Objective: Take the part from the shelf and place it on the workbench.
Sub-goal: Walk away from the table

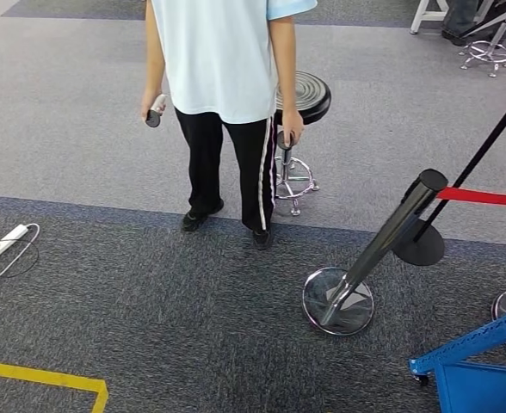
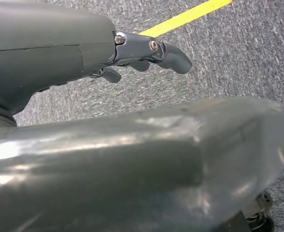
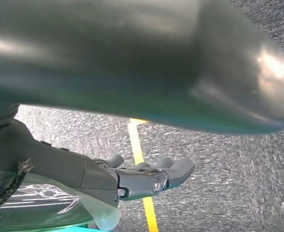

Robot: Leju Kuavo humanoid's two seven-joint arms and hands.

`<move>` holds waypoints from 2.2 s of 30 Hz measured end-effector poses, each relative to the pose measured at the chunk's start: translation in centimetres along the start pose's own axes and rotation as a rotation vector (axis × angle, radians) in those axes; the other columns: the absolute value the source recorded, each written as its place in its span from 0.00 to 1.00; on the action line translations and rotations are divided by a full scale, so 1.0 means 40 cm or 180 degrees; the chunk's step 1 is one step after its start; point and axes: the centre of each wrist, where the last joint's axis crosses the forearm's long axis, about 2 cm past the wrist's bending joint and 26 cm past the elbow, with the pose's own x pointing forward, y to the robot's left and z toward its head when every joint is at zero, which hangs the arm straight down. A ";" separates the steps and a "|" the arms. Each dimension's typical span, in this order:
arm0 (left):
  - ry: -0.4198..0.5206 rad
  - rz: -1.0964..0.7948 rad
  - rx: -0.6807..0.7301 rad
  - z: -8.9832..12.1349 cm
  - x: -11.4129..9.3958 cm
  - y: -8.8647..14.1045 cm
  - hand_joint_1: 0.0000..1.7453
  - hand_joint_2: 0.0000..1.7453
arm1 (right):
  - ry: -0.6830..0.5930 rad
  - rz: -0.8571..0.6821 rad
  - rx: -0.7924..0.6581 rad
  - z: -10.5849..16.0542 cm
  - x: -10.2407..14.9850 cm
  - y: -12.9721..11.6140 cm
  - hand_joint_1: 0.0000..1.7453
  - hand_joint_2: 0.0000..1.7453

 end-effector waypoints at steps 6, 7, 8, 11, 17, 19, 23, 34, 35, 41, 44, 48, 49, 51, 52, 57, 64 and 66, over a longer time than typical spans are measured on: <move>0.0005 -0.0002 0.0002 0.000 0.000 0.000 0.00 0.00 | -0.0001 0.0011 0.0008 0.000 -0.001 0.001 0.00 0.00; 0.0009 -0.0003 0.0003 0.000 0.000 0.000 0.00 0.00 | -0.0005 0.0020 0.0010 0.000 -0.001 0.001 0.00 0.00; 0.0016 -0.0004 0.0006 0.000 0.000 0.000 0.00 0.00 | -0.0010 0.0032 0.0012 0.000 -0.001 0.002 0.00 0.00; 0.0046 -0.0008 0.0021 0.000 0.000 0.000 0.00 0.00 | -0.0022 0.0068 0.0017 0.000 -0.001 0.002 0.00 0.00; 0.0089 -0.0018 0.0034 0.000 0.000 0.001 0.00 0.00 | -0.0042 0.0126 0.0007 -0.001 0.000 0.000 0.00 0.00; 0.0103 -0.0017 0.0039 0.000 0.000 0.002 0.00 0.00 | -0.0047 0.0147 0.0000 -0.002 0.001 -0.001 0.00 0.00; 0.0127 -0.0017 0.0059 -0.001 -0.001 0.003 0.00 0.00 | -0.0050 0.0169 0.0003 -0.003 0.001 0.003 0.00 0.00; 0.0127 -0.0004 0.0060 0.000 0.004 -0.001 0.00 0.00 | -0.0050 0.0189 -0.0032 -0.007 0.002 -0.008 0.00 0.00; 0.0126 -0.0004 0.0060 -0.001 0.004 -0.001 0.00 0.00 | -0.0053 0.0190 -0.0033 -0.007 0.003 -0.009 0.00 0.00; 0.0134 -0.0012 0.0082 -0.001 0.001 0.003 0.00 0.00 | -0.0067 0.0189 -0.0007 -0.009 0.010 -0.002 0.00 0.00; 0.0138 -0.0007 0.0081 -0.001 0.001 0.003 0.00 0.00 | -0.0068 0.0193 -0.0008 -0.009 0.010 -0.003 0.00 0.00; 0.0142 0.0002 0.0086 -0.001 0.000 0.004 0.00 0.00 | -0.0068 0.0204 -0.0007 -0.009 0.010 -0.003 0.00 0.00; 0.0142 0.0003 0.0087 -0.001 0.000 0.004 0.00 0.00 | -0.0068 0.0205 -0.0006 -0.009 0.010 -0.002 0.00 0.00; 0.0142 0.0002 0.0091 -0.001 0.000 0.005 0.00 0.00 | -0.0071 0.0205 0.0002 -0.009 0.011 0.000 0.00 0.00; 0.0140 0.0002 0.0095 -0.002 0.001 0.006 0.00 0.00 | -0.0070 0.0206 0.0008 -0.009 0.011 0.001 0.00 0.00; 0.0139 0.0004 0.0113 -0.002 0.002 0.005 0.00 0.00 | -0.0064 0.0209 0.0017 -0.009 0.009 0.002 0.00 0.00; 0.0157 0.0029 0.0105 0.002 -0.002 -0.002 0.00 0.00 | -0.0059 0.0218 -0.0008 -0.010 0.007 -0.008 0.00 0.00; 0.0156 0.0031 0.0106 0.002 -0.002 -0.002 0.00 0.00 | -0.0064 0.0220 -0.0011 -0.011 0.008 -0.010 0.00 0.00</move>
